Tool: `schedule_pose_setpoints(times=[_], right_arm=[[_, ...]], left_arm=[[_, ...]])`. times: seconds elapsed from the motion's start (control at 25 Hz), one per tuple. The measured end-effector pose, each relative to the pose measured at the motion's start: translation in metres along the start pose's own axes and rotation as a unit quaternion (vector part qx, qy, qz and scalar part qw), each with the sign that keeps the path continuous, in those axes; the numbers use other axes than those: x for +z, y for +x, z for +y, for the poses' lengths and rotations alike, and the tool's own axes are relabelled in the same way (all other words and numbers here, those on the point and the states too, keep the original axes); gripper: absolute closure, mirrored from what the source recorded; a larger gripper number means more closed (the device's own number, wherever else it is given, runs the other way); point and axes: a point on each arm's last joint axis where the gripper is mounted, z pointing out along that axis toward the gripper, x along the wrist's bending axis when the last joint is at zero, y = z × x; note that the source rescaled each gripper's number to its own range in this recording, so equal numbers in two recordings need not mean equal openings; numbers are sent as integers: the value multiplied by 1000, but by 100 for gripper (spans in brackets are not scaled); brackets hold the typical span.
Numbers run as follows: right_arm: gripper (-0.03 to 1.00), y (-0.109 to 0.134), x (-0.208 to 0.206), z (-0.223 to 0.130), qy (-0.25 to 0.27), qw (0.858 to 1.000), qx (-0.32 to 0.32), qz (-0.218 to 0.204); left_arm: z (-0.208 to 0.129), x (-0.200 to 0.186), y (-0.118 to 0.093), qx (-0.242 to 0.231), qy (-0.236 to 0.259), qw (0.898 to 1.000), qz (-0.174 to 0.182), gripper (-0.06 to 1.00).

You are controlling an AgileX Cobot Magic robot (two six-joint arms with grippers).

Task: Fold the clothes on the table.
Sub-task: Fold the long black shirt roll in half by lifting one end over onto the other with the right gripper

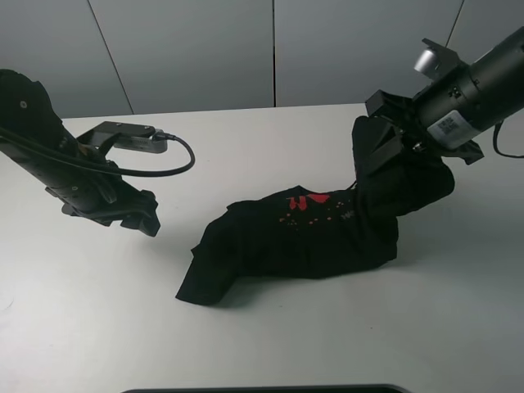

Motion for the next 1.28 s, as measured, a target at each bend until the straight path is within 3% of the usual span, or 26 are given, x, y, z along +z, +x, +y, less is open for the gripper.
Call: schedule_pose_setpoints(times=[0.16,0.44,0.76,0.8,0.88,0.96,1.04,1.12,1.28], right_arm=[[83,21,15,-2,-11,1000,-17,17],[83,51,73,-15,19,999,-37,23],[83,61,112,-25,18,999,-51,6],[80,62,113,-25,12,998,-54,8],[61,64,113,-23,1,998,-67,21],[26,67,113,-23,-2,996,-89,32],[3,68,113,-24,4,993,-114,39],[-2,69,113,-26,11,990,-132,43],[-3,74,99,-26,-2,982,-183,37]], left_arm=[[0,0,0,0,0,1000,0,-5],[0,0,0,0,0,1000,0,-5],[0,0,0,0,0,1000,0,-5],[0,0,0,0,0,1000,0,-5],[0,0,0,0,0,1000,0,-5],[0,0,0,0,-1,1000,0,-5],[0,0,0,0,-1,1000,0,-5],[0,0,0,0,-2,1000,0,-5],[0,0,0,2,-2,1000,0,-5]])
